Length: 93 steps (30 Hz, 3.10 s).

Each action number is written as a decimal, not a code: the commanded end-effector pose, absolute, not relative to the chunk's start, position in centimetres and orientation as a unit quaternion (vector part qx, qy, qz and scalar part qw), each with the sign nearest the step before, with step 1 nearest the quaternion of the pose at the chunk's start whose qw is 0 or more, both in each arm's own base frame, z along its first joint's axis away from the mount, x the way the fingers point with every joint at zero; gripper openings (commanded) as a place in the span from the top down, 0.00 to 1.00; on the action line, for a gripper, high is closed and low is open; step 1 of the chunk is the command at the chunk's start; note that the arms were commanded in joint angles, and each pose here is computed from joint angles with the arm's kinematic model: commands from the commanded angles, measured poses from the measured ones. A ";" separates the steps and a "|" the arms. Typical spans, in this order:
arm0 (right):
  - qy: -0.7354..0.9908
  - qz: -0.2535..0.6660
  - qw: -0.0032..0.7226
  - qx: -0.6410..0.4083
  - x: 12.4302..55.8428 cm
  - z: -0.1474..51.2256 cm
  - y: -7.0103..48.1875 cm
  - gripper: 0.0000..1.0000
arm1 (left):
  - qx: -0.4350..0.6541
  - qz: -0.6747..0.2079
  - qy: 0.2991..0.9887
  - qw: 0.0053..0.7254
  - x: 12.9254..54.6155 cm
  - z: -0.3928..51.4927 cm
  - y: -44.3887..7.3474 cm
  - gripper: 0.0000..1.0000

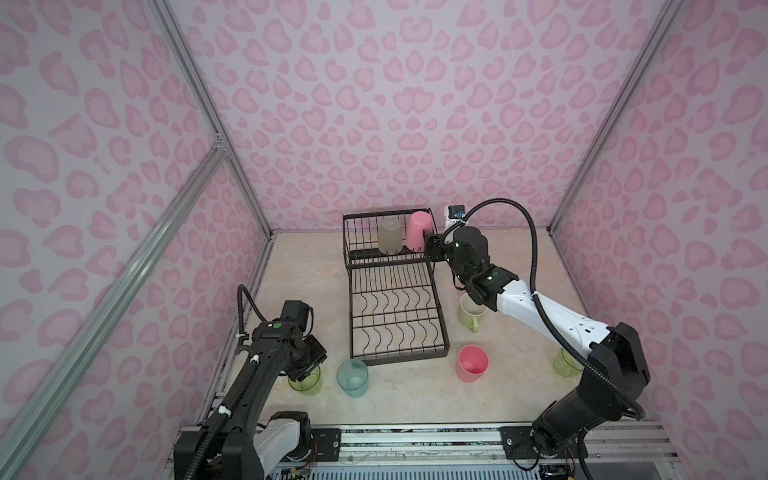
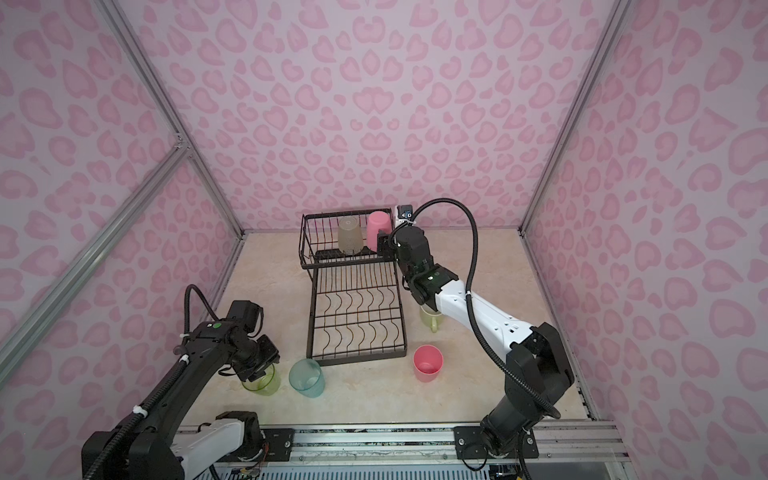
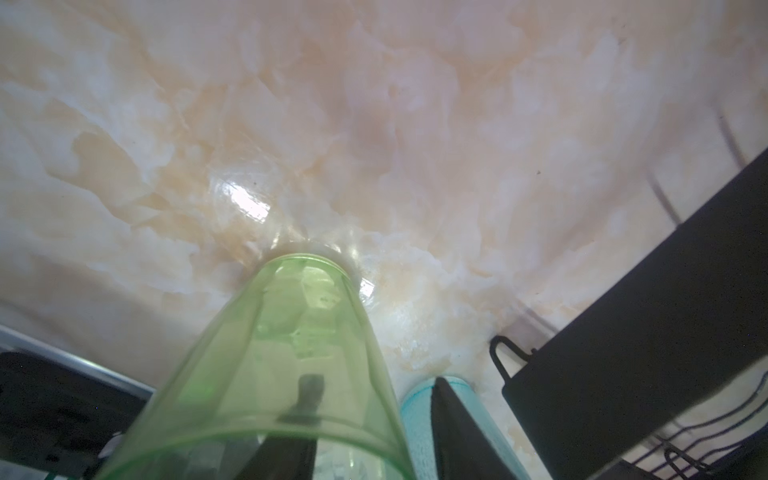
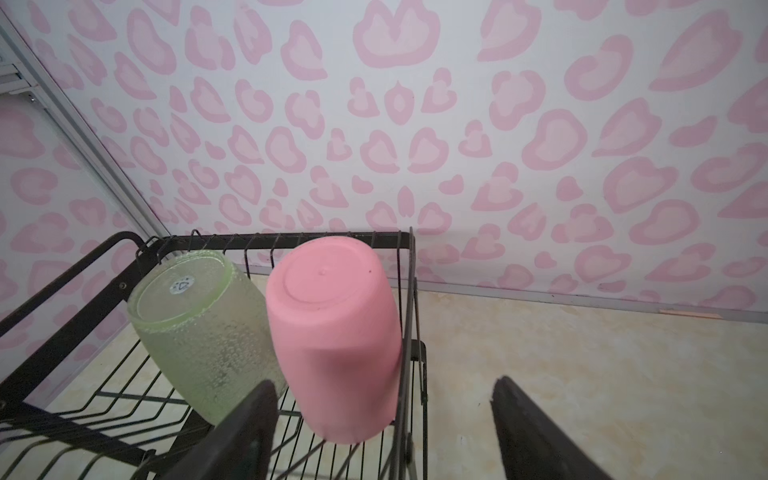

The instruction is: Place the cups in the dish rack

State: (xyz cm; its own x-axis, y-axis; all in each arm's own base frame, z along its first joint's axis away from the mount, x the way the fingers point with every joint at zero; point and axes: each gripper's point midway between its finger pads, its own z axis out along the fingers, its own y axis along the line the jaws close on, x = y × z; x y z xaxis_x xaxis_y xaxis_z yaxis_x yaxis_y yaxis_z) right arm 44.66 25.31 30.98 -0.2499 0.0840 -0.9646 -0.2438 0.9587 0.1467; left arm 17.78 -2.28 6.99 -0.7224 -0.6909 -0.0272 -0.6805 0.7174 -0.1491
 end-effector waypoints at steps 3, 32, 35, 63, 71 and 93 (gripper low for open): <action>0.778 0.146 0.609 -0.044 44.9 30.8 25.6 0.20 | -0.376 -0.073 0.923 0.050 18.7 6.5 -2.5 0.63; 0.789 0.147 0.596 -0.021 45.6 30.1 25.0 0.21 | -0.297 -0.074 0.936 0.174 24.8 14.4 -2.0 0.91; 0.791 0.153 0.592 -0.011 45.7 30.2 24.8 0.21 | -0.283 -0.079 0.933 0.210 26.5 17.0 -1.9 0.91; 0.751 0.279 0.596 0.059 46.4 36.5 21.7 0.21 | -0.114 -0.371 0.757 0.526 41.6 46.2 -10.0 0.85; 0.706 0.447 0.537 0.116 47.1 38.0 20.2 0.22 | -0.010 -0.478 0.695 0.538 43.0 49.9 -18.1 0.84; 0.744 0.342 0.572 0.047 45.6 37.9 22.4 0.23 | -0.203 -0.234 0.815 0.490 47.8 39.2 -3.8 0.69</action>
State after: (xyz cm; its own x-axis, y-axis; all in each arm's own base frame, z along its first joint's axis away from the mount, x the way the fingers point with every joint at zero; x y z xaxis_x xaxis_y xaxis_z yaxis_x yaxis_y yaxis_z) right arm 45.48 23.08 38.39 -0.3907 0.5305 -0.7523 -0.3438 0.6740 0.6539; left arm 47.39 -5.46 41.82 -0.4088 -0.5593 -0.7212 -0.0063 0.7920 -0.6106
